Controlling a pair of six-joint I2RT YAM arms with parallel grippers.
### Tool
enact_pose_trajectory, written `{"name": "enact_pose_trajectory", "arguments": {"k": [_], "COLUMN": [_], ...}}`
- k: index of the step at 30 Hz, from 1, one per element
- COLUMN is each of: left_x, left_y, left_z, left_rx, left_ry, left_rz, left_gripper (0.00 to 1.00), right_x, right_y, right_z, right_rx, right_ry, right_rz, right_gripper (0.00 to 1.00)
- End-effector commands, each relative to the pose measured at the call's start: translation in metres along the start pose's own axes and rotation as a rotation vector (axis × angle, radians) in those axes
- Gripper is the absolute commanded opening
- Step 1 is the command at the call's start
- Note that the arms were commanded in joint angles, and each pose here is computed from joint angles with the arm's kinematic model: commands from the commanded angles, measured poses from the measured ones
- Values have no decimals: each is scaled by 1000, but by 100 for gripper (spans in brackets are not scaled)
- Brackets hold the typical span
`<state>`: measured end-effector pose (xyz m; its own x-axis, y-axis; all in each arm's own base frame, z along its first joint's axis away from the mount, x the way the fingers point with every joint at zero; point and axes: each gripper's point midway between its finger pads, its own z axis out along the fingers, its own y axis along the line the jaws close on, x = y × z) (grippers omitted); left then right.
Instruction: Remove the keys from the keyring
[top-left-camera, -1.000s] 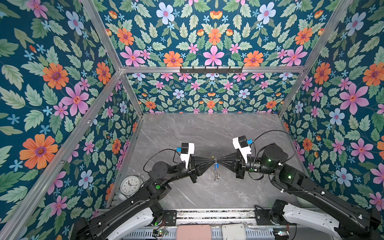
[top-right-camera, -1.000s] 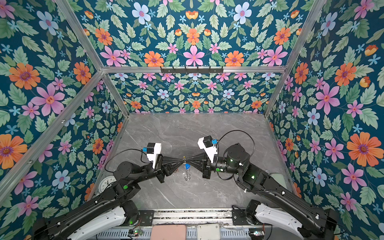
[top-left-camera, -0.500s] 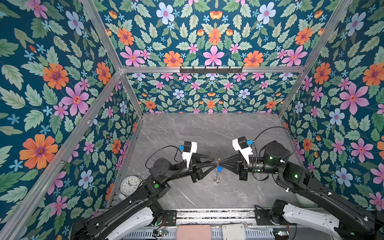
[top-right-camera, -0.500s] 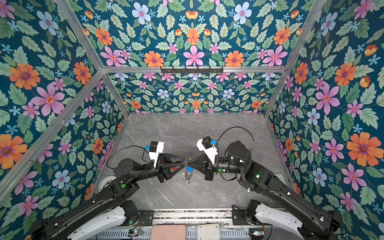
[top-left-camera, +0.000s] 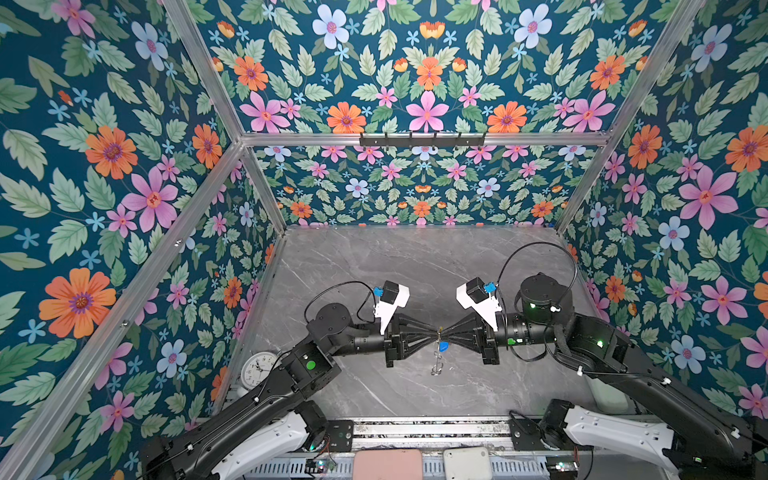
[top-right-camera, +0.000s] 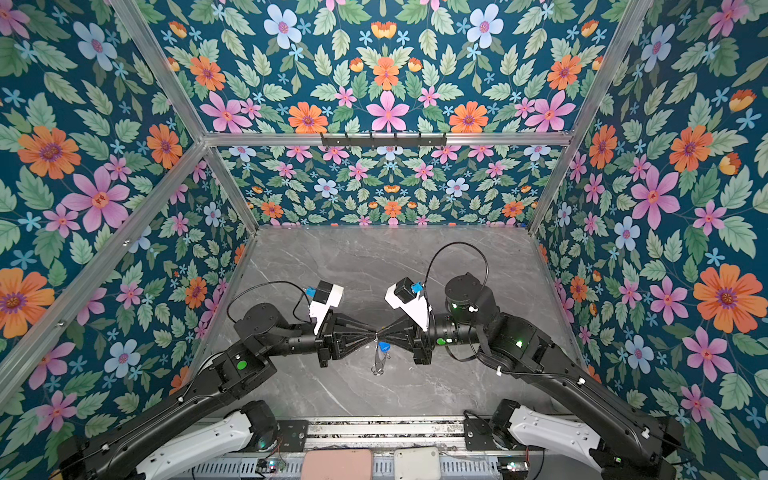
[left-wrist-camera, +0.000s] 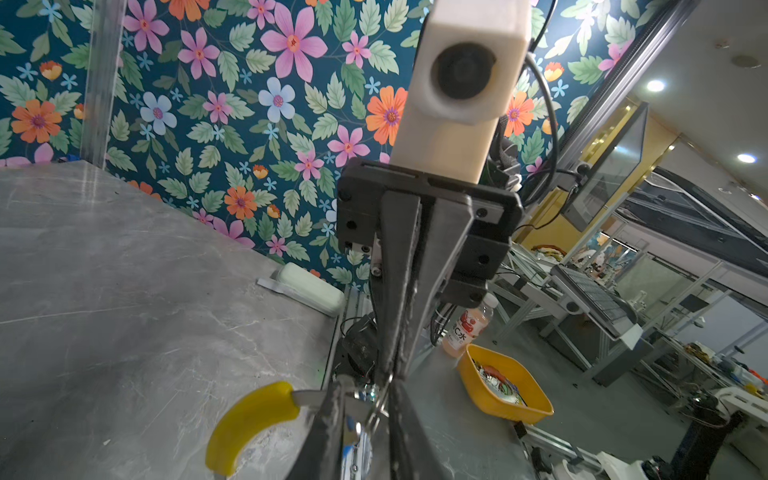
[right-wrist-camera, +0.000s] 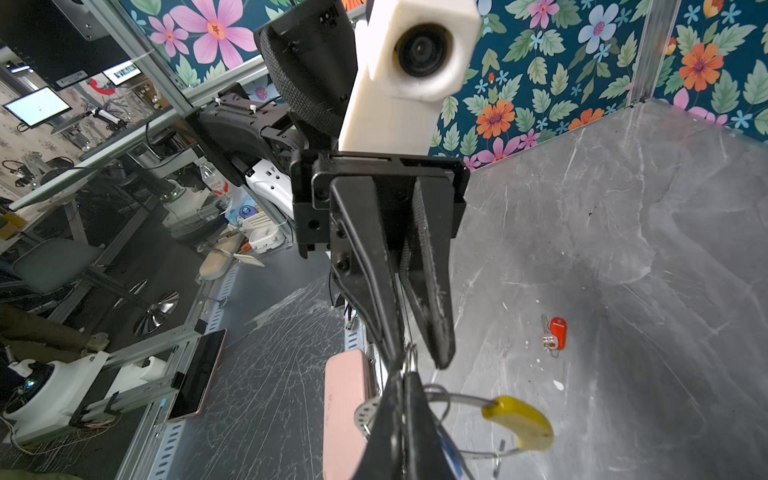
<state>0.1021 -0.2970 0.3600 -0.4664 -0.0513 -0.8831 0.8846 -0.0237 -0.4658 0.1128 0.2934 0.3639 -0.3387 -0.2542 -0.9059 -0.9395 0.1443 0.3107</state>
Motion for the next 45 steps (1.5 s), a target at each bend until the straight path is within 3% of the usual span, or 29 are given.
{"name": "enact_pose_trajectory", "arguments": {"k": [1,8,15,18,21,28,38,45], "left_x": [1,-2,-8,-13,-18,-28,-26,-29], "left_y": [-5,-6,-5,-3,-4,-12,-17,-16], "left_z": [0,-2,-5,-7,-12,-21,-17,-20], "left_rx": [21,19,7,-9,-17,8,66,50], "left_ry": [13,-5,-53,-88,-140,-232,-236,-259], "left_rz": [14,40,70,82,99,136,126,130], "left_gripper": [16,0,0,0,0,0,0,0], "right_x": [-4,-5,-13,-18,-23,-13,-1,3], "right_y": [1,-1,-1,-2,-1,-10,-11,-6], "right_z": [-1,1,3,1,-3,-6,7,12], "right_rx": [1,6,1,7,14,58,10,-36], "right_ry": [-5,-3,-33,-65,-121,-191,-159,-139], "right_rz": [-28,-23,-10,-10,-25,-40,-31,-26], "right_gripper": [0,0,0,23,38,49,52,26]}}
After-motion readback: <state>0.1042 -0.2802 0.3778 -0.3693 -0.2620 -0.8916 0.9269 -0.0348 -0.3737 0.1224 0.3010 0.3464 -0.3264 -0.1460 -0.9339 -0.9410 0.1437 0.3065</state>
